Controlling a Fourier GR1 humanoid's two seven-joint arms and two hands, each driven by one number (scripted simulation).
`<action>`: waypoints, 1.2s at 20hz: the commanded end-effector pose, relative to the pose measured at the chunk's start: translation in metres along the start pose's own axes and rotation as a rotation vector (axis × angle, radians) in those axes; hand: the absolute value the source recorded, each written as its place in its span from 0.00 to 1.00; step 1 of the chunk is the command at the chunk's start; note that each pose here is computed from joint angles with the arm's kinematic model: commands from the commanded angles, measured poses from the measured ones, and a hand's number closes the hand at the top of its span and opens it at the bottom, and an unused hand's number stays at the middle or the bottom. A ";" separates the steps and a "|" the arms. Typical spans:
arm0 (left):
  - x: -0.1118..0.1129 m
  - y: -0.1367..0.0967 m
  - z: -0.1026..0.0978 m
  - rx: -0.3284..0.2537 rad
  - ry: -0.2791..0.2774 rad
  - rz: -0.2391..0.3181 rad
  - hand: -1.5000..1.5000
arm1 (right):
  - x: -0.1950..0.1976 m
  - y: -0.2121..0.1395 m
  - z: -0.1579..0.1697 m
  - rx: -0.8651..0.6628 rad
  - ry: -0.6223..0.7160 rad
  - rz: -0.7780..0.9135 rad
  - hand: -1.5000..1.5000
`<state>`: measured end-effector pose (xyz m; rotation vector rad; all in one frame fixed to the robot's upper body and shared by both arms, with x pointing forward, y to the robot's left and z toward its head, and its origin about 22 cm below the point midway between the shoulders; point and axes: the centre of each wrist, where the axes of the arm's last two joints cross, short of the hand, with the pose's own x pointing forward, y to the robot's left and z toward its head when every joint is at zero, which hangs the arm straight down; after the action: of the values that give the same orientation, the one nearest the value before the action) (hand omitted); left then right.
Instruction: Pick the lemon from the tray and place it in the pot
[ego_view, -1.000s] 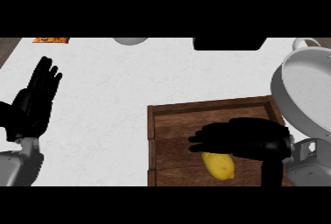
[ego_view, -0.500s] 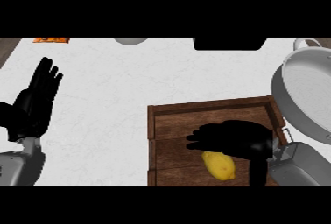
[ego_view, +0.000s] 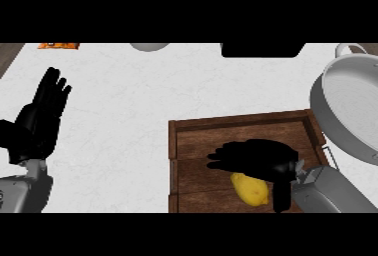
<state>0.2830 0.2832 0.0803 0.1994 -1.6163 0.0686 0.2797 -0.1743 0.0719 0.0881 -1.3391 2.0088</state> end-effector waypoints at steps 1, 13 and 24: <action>0.004 -0.001 0.007 0.001 0.004 0.004 0.50 | 0.000 0.013 -0.009 0.017 -0.006 -0.029 0.00; 0.006 0.017 0.014 0.008 -0.010 -0.014 0.50 | -0.003 0.020 -0.005 0.025 -0.143 0.129 1.00; 0.002 0.023 0.006 0.062 0.016 -0.003 0.50 | 0.014 0.052 -0.004 -0.376 0.585 -0.254 1.00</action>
<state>0.2734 0.2950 0.0786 0.2433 -1.5965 0.1069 0.2574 -0.1734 0.0398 -0.3023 -1.3324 1.6059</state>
